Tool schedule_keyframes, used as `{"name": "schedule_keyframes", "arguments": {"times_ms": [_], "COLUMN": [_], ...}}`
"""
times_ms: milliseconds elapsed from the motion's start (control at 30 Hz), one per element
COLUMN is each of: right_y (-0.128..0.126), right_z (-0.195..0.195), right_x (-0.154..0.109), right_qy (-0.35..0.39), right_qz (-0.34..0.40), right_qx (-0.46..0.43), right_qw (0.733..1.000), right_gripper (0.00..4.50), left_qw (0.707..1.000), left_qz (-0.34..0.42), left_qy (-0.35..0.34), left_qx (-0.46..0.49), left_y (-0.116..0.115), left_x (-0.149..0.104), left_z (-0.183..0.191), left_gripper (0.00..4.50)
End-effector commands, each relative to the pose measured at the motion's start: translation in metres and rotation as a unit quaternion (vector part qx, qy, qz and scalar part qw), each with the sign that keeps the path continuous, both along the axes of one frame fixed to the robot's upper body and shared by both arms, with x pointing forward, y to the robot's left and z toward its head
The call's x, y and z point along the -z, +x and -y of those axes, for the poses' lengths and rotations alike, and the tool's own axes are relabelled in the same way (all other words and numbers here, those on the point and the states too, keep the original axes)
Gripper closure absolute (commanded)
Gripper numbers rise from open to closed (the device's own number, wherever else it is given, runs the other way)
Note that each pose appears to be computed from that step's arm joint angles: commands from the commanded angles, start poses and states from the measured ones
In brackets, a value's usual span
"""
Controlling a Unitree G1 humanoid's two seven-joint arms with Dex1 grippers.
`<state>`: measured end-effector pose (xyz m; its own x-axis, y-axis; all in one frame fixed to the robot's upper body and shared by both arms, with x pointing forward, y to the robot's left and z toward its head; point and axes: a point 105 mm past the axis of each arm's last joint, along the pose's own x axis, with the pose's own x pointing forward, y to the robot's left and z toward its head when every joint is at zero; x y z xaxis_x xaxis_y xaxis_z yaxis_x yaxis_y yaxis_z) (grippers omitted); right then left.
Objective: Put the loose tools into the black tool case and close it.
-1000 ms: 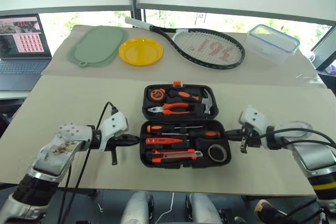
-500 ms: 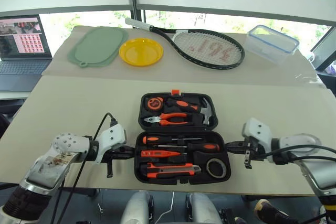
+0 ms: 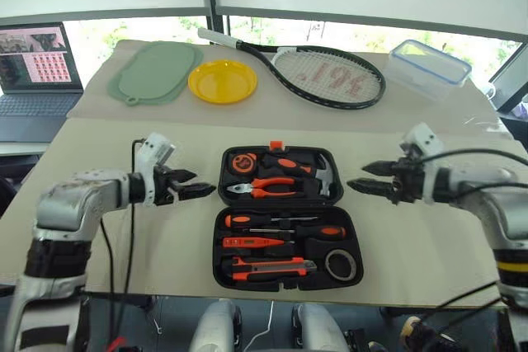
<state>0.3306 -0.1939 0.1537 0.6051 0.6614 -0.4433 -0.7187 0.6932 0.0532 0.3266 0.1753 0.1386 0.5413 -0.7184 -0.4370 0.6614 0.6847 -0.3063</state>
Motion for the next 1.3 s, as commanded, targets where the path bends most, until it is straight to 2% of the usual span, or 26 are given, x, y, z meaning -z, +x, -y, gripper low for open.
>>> {"name": "schedule_keyframes", "arguments": {"times_ms": [33,133,200,233,333,433,533,567,600,700,733,800,967,1100,1300], "right_y": [0.009,0.015,0.016,0.016,0.016,0.015,0.013,0.012,0.012,0.012,0.013,0.014,0.02,0.03,0.019], "right_z": [-0.002,-0.006,-0.008,-0.008,-0.009,-0.011,-0.015,-0.016,-0.018,-0.021,-0.022,-0.025,-0.032,-0.036,-0.039], "right_x": [-0.002,0.004,0.009,0.012,0.017,0.021,0.022,0.022,0.021,0.019,0.018,0.013,-0.009,-0.033,-0.023], "right_qy": [0.012,0.004,-0.003,-0.004,-0.006,-0.013,-0.011,-0.01,-0.009,-0.006,-0.004,0.0,0.005,0.0,-0.064], "right_qz": [-0.017,-0.023,-0.026,-0.028,-0.035,-0.036,-0.038,-0.037,-0.035,-0.03,-0.028,-0.019,0.04,0.131,0.205], "right_qx": [0.02,0.023,0.023,0.023,0.022,0.017,0.007,0.005,0.002,-0.003,-0.005,-0.006,-0.006,0.008,-0.017], "right_qw": [1.0,0.999,0.999,0.999,0.999,0.999,0.999,0.999,0.999,1.0,1.0,1.0,0.999,0.991,0.977], "right_gripper": [0.98,0.98,0.88,0.88,0.88,1.6,2.68,2.88,3.27,4.31,4.43,4.43,4.43,4.43,4.43], "left_qw": [1.0,1.0,1.0,1.0,1.0,1.0,1.0,1.0,1.0,1.0,1.0,1.0,0.995,0.976,0.946], "left_qz": [-0.005,-0.007,-0.007,-0.007,-0.006,-0.006,-0.006,-0.006,-0.006,-0.006,-0.006,0.001,0.079,0.208,0.319], "left_qy": [-0.012,-0.002,0.0,0.003,0.006,0.004,0.0,-0.002,-0.003,-0.008,-0.011,-0.018,-0.046,-0.047,0.019], "left_qx": [-0.001,-0.006,-0.009,-0.007,-0.004,-0.001,0.0,0.001,0.003,0.009,0.011,0.018,0.048,0.041,0.052], "left_y": [0.003,0.008,0.011,0.01,0.009,0.007,0.007,0.007,0.006,0.004,0.003,0.001,-0.001,0.009,0.004], "left_x": [-0.007,-0.001,0.0,0.001,0.004,0.005,0.005,0.005,0.005,0.005,0.005,0.003,-0.018,-0.052,-0.044], "left_z": [0.009,0.014,0.014,0.014,0.015,0.016,0.018,0.019,0.02,0.023,0.024,0.027,0.044,0.056,0.061], "left_gripper": [0.11,0.11,0.62,0.72,1.7,2.85,3.99,4.14,4.5,4.5,4.5,4.5,4.5,4.5,4.5]}}
